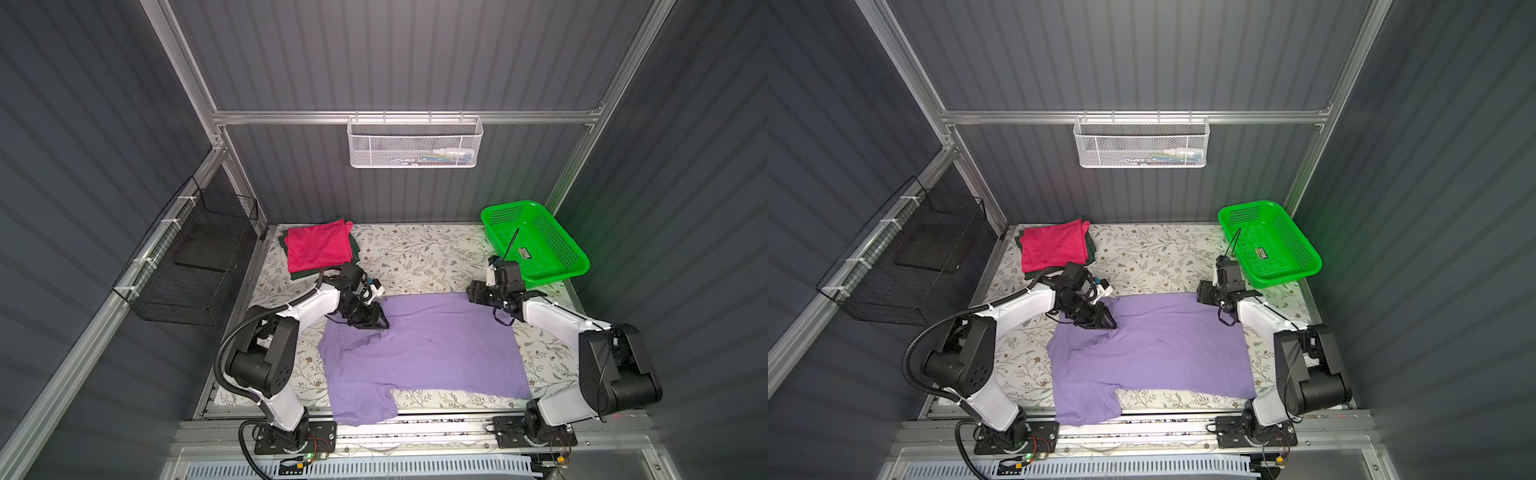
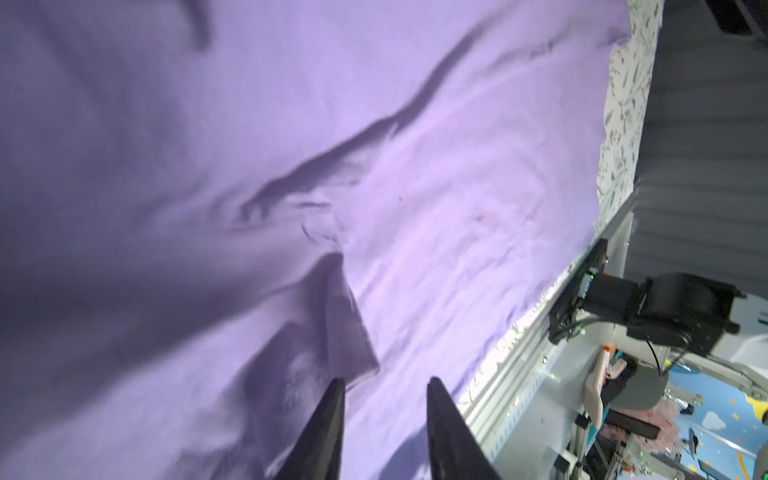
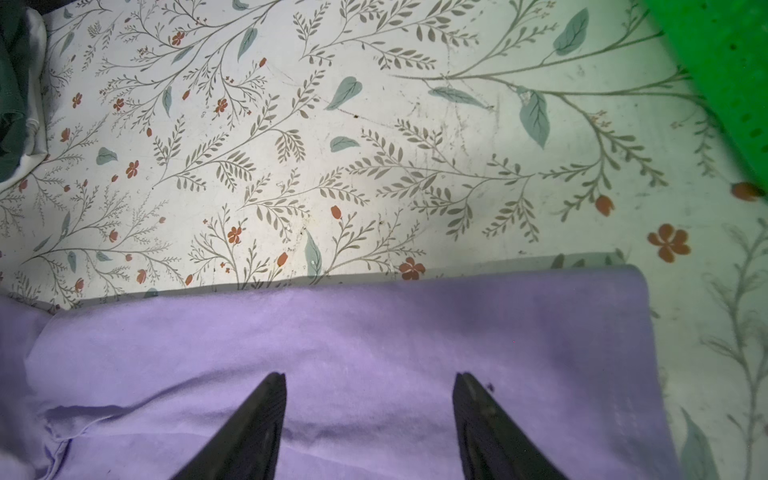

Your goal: Fold and stack the t-shirts

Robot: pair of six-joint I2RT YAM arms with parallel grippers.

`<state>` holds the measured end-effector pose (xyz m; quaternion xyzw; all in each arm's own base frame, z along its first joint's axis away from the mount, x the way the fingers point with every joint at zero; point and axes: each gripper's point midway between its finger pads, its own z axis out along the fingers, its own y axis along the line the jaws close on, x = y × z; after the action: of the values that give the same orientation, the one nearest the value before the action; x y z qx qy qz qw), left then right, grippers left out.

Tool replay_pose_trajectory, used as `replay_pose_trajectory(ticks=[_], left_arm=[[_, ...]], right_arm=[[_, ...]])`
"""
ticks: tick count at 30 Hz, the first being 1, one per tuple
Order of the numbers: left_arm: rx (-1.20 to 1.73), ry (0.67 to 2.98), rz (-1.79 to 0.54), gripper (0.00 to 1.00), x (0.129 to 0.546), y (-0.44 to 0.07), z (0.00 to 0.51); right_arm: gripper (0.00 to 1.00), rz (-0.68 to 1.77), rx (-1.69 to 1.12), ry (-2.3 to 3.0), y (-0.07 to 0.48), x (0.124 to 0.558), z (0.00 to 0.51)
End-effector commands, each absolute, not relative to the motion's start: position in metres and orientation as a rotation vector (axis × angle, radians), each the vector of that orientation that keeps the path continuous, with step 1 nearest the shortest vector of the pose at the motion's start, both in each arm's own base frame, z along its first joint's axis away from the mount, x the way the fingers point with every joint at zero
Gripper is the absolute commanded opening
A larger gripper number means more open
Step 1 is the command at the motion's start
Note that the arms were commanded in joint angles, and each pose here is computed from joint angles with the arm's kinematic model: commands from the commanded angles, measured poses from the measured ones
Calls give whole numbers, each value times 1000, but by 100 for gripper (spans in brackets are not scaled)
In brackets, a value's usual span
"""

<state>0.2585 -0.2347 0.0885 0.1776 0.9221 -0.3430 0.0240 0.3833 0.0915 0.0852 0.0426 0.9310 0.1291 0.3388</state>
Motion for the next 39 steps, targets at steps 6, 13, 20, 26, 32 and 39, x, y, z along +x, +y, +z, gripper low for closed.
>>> replay_pose_trajectory(ticks=[6,13,20,26,32,39], left_arm=[[315,2856,-656,39,302,-202,75],[-71,2743,-229,40,356,-132,67],[-152,2694,-152,41,395,-116,63],[-229,2594,-5,46,425,-81,77],[-235,2633,-6,47,439,-79,59],[-234,2675,-44,46,444,-83,43]], right_arm=[[68,350,106,2433,94,381,86],[68,319,141,2456,89,382,79],[71,264,193,2590,85,382,50],[72,233,213,2604,81,382,47],[72,255,198,2601,85,382,48],[73,268,188,2597,86,382,50]])
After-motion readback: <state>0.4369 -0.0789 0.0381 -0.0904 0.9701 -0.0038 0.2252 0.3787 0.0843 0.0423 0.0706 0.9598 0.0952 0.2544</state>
